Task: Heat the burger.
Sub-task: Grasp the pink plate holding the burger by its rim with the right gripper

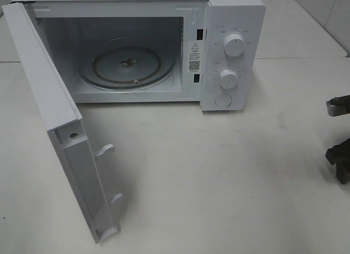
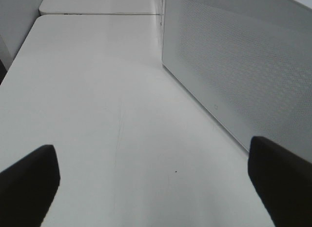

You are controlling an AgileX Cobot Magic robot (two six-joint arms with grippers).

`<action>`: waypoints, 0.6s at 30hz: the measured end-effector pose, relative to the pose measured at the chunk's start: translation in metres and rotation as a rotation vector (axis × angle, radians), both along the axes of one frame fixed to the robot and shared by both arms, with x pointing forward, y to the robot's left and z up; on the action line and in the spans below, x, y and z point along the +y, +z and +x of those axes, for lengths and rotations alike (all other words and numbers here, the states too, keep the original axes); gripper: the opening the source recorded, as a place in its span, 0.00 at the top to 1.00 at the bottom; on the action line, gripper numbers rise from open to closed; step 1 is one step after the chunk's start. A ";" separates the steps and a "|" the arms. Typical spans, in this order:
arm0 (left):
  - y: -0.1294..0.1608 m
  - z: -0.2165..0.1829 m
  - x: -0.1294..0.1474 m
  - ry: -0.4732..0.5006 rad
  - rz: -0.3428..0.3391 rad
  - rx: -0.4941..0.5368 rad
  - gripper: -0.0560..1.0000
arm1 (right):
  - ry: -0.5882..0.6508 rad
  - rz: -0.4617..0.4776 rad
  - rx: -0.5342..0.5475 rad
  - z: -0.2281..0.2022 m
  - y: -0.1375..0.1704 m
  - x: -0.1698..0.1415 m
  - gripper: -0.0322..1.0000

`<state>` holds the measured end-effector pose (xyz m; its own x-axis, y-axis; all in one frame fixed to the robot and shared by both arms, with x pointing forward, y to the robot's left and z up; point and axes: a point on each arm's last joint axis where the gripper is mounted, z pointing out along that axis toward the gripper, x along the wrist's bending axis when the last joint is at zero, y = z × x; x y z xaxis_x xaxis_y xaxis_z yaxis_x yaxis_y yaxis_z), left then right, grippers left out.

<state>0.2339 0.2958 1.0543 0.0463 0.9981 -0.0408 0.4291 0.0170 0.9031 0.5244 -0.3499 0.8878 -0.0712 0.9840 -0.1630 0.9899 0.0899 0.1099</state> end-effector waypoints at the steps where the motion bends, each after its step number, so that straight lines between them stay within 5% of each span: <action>1: 0.000 0.000 0.000 0.000 0.000 0.000 0.03 | -0.005 0.001 0.003 0.000 -0.001 0.000 0.27; 4: 0.000 0.000 0.000 0.000 0.000 0.000 0.03 | -0.025 0.002 0.009 -0.001 -0.002 0.000 0.40; 5: 0.000 0.000 0.000 0.000 0.000 0.000 0.03 | -0.026 0.002 0.013 -0.001 -0.002 0.000 0.54; 6: 0.000 0.000 0.000 0.000 0.000 0.000 0.03 | -0.026 0.002 0.013 -0.001 -0.002 0.000 0.54; 8: 0.000 0.000 0.000 0.000 0.000 0.000 0.03 | -0.032 0.001 0.021 -0.002 -0.003 0.000 0.74; 18: 0.000 0.000 0.000 0.000 0.000 0.000 0.03 | -0.044 -0.011 0.048 -0.002 0.000 -0.002 0.79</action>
